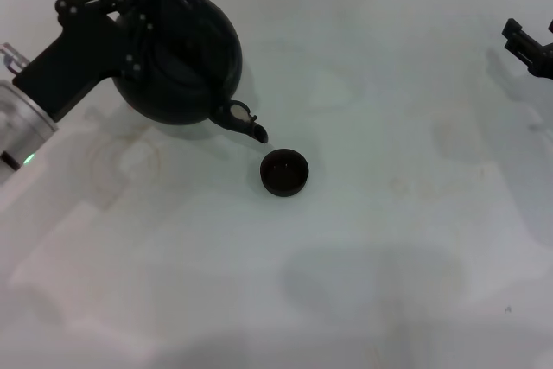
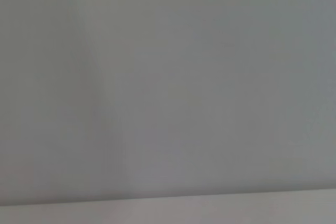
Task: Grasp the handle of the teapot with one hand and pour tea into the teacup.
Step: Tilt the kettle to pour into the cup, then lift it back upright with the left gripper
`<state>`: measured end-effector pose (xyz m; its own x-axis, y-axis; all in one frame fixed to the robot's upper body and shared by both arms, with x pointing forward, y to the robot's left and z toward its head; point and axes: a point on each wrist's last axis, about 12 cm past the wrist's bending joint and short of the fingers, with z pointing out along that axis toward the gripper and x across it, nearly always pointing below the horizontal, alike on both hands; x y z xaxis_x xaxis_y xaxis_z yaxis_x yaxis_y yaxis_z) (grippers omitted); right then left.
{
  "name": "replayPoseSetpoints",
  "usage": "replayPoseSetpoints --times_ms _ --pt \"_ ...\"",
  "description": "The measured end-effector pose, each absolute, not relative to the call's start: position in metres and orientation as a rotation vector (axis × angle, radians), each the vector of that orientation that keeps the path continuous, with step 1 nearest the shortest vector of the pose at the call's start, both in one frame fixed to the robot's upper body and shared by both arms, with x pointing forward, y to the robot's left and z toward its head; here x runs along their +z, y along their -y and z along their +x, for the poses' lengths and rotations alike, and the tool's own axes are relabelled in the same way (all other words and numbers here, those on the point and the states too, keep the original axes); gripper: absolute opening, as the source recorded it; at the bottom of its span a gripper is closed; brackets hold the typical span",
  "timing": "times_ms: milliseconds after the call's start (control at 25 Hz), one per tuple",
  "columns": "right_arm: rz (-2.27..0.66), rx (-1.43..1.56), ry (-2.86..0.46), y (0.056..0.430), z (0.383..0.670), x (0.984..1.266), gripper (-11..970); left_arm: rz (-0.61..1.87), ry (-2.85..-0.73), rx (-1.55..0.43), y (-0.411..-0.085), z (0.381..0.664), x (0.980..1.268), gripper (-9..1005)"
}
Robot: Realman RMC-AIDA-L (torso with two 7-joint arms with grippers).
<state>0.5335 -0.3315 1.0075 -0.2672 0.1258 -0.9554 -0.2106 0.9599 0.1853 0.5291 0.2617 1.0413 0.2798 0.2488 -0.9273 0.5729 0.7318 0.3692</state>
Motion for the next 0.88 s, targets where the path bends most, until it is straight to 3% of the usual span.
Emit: replayPoseSetpoints --times_ms 880 --pt "-0.046 0.311 -1.820 0.333 0.536 1.008 830 0.877 -1.249 -0.196 -0.246 0.524 1.035 121"
